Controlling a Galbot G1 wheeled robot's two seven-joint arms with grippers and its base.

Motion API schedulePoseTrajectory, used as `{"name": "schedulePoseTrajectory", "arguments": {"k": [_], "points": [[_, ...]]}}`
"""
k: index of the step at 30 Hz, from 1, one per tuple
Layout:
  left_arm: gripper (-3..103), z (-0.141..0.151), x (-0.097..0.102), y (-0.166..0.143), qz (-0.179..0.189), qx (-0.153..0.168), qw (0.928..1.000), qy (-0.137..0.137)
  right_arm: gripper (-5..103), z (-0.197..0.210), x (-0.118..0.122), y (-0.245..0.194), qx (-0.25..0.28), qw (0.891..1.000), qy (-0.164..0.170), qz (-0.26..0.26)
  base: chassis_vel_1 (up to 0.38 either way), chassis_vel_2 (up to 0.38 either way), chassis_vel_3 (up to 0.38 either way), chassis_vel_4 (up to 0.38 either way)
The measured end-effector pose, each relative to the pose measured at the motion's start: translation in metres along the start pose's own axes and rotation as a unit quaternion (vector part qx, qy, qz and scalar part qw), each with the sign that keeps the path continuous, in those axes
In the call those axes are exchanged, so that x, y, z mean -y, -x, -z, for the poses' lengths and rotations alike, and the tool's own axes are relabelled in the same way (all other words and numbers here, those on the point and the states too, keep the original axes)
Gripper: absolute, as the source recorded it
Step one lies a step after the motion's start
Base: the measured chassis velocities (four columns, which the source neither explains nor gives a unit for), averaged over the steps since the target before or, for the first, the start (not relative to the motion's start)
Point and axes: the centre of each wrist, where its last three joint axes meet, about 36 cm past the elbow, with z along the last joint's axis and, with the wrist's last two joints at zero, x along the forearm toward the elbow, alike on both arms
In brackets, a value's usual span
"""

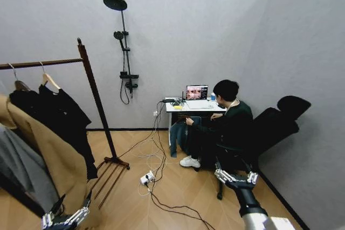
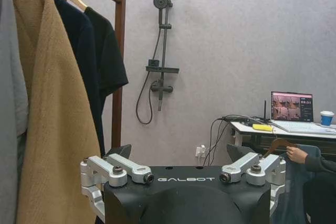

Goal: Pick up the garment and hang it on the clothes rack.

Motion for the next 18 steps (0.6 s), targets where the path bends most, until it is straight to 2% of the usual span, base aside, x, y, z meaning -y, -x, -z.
{"name": "schedulePoseTrajectory", "arguments": {"k": [18], "points": [[100, 0.0, 0.0, 0.0, 0.0, 0.0, 1.0, 0.0, 100, 0.0, 0.0001, 0.0, 0.0, 1.0, 0.0, 0.0, -0.077, -0.064, -0.064, -0.063]]}}
